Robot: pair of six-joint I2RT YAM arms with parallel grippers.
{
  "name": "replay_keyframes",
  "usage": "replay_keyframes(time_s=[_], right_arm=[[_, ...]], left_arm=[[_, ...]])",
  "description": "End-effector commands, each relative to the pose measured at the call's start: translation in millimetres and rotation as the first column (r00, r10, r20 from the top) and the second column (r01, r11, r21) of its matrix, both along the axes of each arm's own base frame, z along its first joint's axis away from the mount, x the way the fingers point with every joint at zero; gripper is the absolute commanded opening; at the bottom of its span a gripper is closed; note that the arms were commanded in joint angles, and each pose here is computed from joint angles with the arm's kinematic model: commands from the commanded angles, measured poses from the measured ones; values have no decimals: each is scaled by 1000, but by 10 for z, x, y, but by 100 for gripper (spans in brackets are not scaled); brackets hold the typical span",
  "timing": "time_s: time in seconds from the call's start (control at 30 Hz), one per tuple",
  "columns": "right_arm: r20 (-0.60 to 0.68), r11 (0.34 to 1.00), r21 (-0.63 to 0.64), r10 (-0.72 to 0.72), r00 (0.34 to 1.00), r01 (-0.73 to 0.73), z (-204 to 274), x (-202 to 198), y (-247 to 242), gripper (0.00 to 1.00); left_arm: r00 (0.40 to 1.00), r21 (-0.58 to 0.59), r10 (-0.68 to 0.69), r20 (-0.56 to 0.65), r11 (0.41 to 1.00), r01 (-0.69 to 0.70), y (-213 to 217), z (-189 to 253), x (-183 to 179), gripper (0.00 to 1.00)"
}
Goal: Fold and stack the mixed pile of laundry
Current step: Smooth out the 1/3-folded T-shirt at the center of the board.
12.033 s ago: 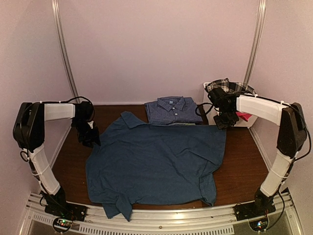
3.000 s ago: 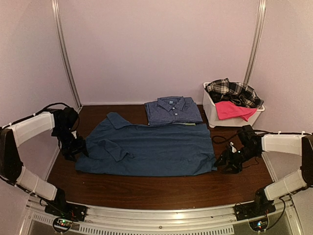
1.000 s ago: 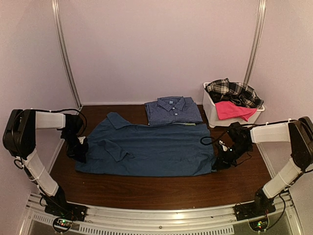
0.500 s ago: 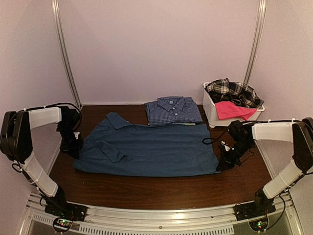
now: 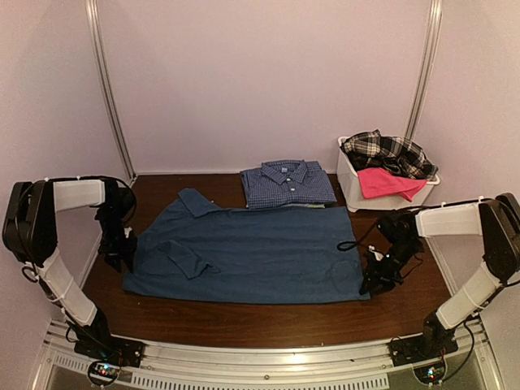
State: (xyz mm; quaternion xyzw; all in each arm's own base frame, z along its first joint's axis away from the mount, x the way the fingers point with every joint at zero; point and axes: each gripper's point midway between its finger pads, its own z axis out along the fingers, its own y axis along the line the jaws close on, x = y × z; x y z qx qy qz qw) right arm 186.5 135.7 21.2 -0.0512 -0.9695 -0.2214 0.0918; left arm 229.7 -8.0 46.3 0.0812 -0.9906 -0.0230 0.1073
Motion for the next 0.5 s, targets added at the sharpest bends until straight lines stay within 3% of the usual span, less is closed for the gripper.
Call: replay_keyframes(time_s=[0.0, 0.07, 0.13, 0.17, 0.27, 0.47], right_arm=[[41, 1000, -28, 11, 999, -10, 145, 55, -38, 33], [131, 1000, -30, 12, 991, -8, 366, 232, -29, 41], [224, 1000, -9, 11, 975, -10, 589, 411, 15, 47], [269, 1000, 23, 11, 963, -18, 689, 498, 72, 48], [317, 992, 121, 2, 948, -42, 797, 636, 259, 45], [282, 966, 231, 47, 958, -115, 695, 622, 683, 41]], left_arm=[[999, 18, 30, 30, 999, -30, 48, 170, -107, 40], [991, -44, 42, 124, 998, -37, -51, 289, -11, 44], [980, -227, 30, 199, 974, 16, -415, 376, 113, 44], [974, -263, -8, 228, 962, 69, -571, 388, 163, 43], [951, -294, -119, 284, 934, 204, -1010, 372, 289, 44], [955, -401, -99, 280, 892, 210, -1398, 199, 403, 38]])
